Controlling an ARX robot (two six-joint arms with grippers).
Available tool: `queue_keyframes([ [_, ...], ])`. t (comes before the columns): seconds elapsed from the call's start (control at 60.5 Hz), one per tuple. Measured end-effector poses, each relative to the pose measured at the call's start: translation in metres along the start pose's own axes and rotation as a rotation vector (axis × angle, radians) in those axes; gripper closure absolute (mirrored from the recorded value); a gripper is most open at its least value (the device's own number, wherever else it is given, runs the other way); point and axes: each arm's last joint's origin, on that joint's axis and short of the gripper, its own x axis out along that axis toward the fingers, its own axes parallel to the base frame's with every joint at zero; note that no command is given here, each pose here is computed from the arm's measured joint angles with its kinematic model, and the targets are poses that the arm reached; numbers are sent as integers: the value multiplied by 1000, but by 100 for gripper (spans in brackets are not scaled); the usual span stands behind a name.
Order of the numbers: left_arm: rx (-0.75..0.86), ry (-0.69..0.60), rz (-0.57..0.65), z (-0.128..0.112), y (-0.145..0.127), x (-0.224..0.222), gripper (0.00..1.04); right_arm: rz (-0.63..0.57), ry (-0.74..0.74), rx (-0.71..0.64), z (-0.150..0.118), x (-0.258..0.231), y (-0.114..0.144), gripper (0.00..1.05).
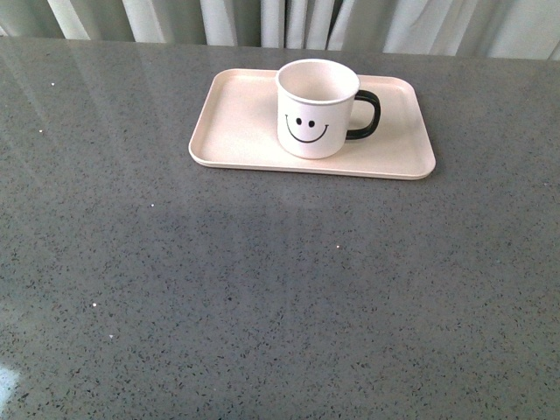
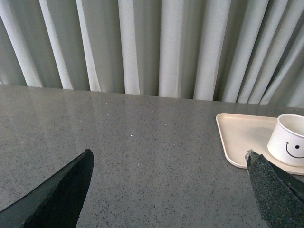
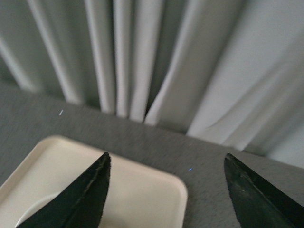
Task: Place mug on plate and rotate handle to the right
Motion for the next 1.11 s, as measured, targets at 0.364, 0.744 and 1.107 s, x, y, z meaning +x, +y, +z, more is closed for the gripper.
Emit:
queue_keyframes([
  [0.364, 0, 0, 0, 0, 0, 0, 9, -6, -43, 47, -56, -116, -16, 103],
  [0.744, 0, 0, 0, 0, 0, 0, 9, -13, -44, 49, -79, -182, -28, 103],
  [1.107, 0, 0, 0, 0, 0, 0, 9, -12, -43, 49, -98, -221, -27, 103],
])
